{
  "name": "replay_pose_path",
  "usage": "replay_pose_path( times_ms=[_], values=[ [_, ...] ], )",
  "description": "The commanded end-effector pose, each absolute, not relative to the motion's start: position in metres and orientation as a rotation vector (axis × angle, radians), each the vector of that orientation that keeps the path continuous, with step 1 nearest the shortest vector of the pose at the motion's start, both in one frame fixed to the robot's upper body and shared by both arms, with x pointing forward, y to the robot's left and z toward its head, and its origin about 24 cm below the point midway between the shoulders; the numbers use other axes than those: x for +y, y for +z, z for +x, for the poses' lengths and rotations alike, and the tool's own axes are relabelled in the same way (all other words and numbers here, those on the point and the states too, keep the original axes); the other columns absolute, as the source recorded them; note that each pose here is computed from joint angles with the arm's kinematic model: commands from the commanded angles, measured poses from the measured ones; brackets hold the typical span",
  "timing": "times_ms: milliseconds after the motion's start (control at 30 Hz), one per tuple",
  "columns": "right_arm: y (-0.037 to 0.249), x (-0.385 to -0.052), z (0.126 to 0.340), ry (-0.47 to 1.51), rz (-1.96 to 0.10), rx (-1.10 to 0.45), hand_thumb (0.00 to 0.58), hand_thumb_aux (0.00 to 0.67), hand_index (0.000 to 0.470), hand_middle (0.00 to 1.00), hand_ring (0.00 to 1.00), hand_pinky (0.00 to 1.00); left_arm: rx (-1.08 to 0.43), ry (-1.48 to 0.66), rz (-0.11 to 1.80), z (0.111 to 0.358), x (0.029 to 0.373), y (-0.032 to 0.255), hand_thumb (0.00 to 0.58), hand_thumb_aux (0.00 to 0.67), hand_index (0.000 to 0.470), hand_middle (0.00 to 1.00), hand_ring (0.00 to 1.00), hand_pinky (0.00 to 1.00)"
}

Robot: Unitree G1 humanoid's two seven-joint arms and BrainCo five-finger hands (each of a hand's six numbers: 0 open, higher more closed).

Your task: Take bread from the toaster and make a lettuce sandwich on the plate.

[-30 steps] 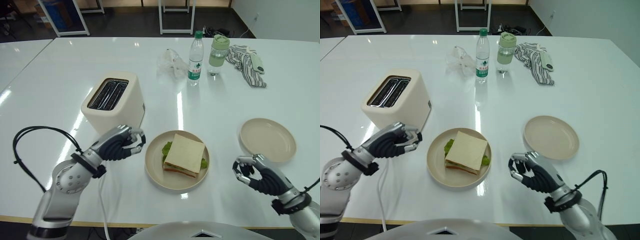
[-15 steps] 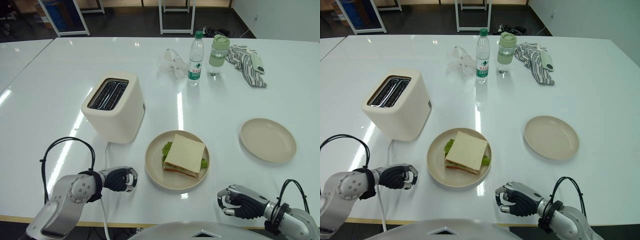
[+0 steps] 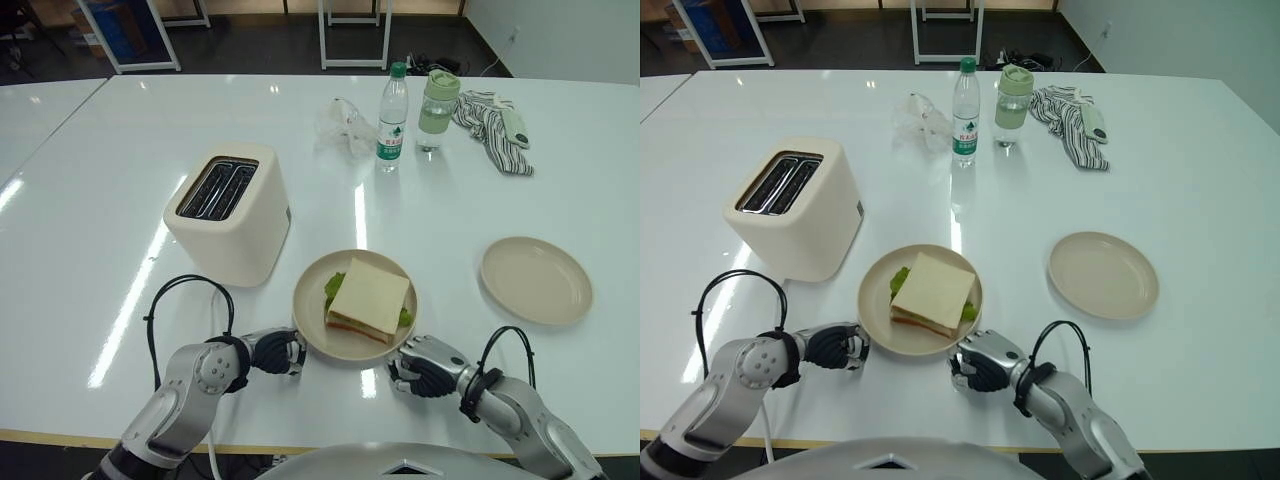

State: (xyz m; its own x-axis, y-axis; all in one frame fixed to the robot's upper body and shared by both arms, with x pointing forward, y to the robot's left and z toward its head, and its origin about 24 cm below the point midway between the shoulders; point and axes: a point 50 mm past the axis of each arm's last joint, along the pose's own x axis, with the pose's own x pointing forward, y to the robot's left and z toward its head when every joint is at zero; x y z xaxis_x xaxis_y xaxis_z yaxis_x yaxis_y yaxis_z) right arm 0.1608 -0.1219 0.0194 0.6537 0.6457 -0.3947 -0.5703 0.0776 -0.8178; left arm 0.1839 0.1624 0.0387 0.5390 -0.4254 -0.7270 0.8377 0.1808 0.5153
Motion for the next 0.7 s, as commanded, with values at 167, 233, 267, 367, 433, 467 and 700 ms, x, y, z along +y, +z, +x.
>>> replay_pose_path(
  times_ms=[167,233,267,367,433,467,700],
  values=[
    [-0.009,-0.128,0.207,0.801,-1.334,0.004,0.580,0.670,0.470,1.00,1.00,1.00,0.483,-0.904,1.098,0.218,0.140,0.010,0.580,0.670,0.470,1.00,1.00,1.00],
    [-0.014,-0.130,0.223,0.761,-1.368,0.012,0.580,0.670,0.470,1.00,1.00,1.00,0.478,-0.890,1.104,0.231,0.130,0.005,0.580,0.670,0.470,1.00,1.00,1.00],
    [-0.016,-0.130,0.230,0.742,-1.377,0.013,0.580,0.670,0.470,1.00,1.00,1.00,0.480,-0.880,1.111,0.239,0.127,0.002,0.580,0.670,0.470,1.00,1.00,1.00],
    [-0.021,-0.130,0.251,0.693,-1.406,0.015,0.580,0.670,0.470,1.00,1.00,1.00,0.494,-0.857,1.127,0.258,0.121,-0.007,0.580,0.670,0.470,1.00,1.00,1.00],
    [-0.024,-0.129,0.265,0.666,-1.425,0.012,0.580,0.670,0.470,1.00,1.00,1.00,0.504,-0.846,1.125,0.272,0.117,-0.011,0.580,0.670,0.470,1.00,1.00,1.00],
    [-0.025,-0.128,0.271,0.655,-1.430,0.014,0.580,0.670,0.470,1.00,1.00,1.00,0.510,-0.839,1.133,0.278,0.116,-0.014,0.580,0.670,0.470,1.00,1.00,1.00],
    [-0.029,-0.128,0.303,0.588,-1.442,0.056,0.580,0.670,0.470,1.00,1.00,1.00,0.511,-0.791,1.117,0.311,0.102,-0.020,0.580,0.670,0.470,1.00,1.00,1.00]
  ],
)
